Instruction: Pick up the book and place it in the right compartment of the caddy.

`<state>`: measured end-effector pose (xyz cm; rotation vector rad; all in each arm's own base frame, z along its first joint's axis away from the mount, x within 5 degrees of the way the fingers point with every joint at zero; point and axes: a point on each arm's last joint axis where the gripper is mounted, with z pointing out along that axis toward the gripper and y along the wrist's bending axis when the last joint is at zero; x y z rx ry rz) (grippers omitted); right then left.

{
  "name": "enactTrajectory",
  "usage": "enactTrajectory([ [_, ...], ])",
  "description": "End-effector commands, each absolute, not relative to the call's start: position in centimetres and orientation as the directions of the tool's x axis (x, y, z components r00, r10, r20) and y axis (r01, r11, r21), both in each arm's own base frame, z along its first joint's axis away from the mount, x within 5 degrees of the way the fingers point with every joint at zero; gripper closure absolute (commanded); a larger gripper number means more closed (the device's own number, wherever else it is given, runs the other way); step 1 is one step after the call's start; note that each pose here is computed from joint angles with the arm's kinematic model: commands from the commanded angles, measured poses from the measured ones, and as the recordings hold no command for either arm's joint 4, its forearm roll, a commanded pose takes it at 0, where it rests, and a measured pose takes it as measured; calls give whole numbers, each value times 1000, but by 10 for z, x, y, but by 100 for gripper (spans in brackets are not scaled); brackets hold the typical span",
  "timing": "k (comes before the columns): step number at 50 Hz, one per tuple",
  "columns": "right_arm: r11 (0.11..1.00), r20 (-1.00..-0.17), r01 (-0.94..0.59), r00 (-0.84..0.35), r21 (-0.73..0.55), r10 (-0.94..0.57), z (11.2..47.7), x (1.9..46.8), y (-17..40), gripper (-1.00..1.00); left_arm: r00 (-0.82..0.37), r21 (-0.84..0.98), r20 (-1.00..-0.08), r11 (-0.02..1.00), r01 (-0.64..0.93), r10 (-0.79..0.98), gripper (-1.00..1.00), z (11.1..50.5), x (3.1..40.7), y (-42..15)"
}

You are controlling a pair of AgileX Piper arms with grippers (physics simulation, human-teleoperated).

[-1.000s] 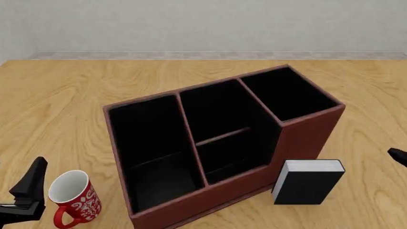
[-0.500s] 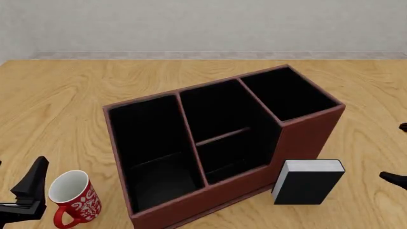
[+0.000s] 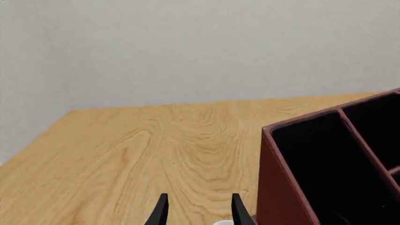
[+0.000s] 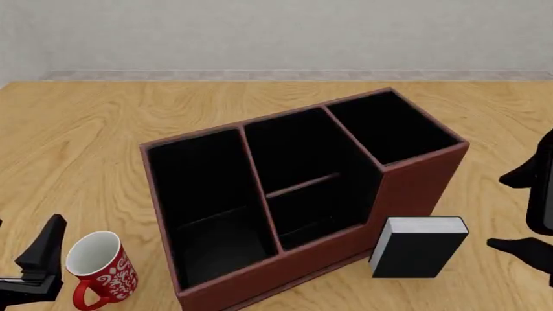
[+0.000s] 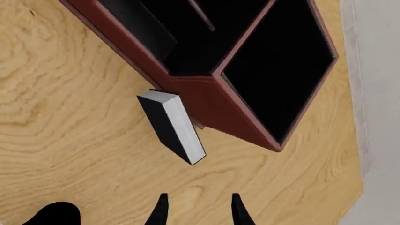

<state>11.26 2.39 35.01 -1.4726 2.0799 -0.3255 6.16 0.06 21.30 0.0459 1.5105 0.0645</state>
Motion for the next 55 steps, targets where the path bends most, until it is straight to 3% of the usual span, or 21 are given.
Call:
enactTrajectory([
  [1, 356, -304, -805, -230, -475, -924, 340, 131, 32, -100, 58, 80, -995, 997, -17, 80, -100, 213, 61, 1],
  [26, 429, -336, -792, -299, -435, -893, 315, 160, 41, -100, 52, 85, -995, 996, -25, 86, -100, 212, 61, 1],
  [55, 477, -355, -799, -354, -366, -865, 289, 166, 52, -100, 43, 96, -994, 995, -27, 97, -100, 211, 61, 1],
])
